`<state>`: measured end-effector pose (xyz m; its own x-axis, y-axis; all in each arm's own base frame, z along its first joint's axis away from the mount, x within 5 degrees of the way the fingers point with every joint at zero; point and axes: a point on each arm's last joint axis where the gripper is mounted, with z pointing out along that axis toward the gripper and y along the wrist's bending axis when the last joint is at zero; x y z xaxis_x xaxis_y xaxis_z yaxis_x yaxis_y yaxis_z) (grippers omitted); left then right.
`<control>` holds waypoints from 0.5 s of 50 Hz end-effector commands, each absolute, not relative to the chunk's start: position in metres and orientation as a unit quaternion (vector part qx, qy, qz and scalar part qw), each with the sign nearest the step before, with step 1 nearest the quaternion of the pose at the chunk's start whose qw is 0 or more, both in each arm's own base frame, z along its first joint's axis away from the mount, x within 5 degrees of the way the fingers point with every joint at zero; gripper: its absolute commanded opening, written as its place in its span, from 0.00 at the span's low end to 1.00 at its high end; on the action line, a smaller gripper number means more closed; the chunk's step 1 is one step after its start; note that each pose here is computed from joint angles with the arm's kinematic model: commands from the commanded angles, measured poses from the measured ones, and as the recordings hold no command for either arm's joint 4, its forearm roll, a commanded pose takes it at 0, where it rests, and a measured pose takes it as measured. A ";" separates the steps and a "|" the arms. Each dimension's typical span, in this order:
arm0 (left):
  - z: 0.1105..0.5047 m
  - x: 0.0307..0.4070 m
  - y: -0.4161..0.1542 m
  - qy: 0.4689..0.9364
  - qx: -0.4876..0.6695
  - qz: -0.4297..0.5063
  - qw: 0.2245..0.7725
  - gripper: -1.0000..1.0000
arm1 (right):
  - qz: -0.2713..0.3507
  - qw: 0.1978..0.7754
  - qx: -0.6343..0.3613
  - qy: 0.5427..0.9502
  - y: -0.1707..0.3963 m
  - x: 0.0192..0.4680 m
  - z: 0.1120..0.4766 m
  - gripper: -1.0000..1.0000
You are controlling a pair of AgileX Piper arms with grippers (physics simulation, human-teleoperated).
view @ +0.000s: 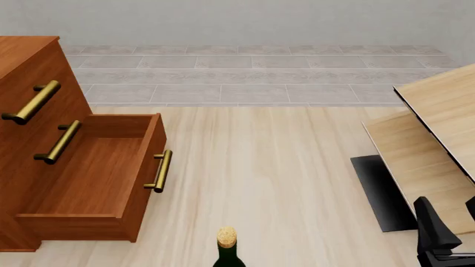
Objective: Put the bowl on top of the cabinet.
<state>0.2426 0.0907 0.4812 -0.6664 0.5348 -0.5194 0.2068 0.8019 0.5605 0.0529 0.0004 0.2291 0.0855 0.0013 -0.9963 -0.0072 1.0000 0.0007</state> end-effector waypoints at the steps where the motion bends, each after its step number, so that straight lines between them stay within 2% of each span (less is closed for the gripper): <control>1: 0.480 0.249 0.096 0.879 0.211 0.242 0.351 0.00 | 0.003 0.737 -0.002 0.676 0.000 0.053 0.229 1.00; 25: 0.456 0.259 0.100 0.887 0.208 0.233 0.341 0.00 | 0.003 0.737 -0.002 0.676 0.000 0.053 0.229 1.00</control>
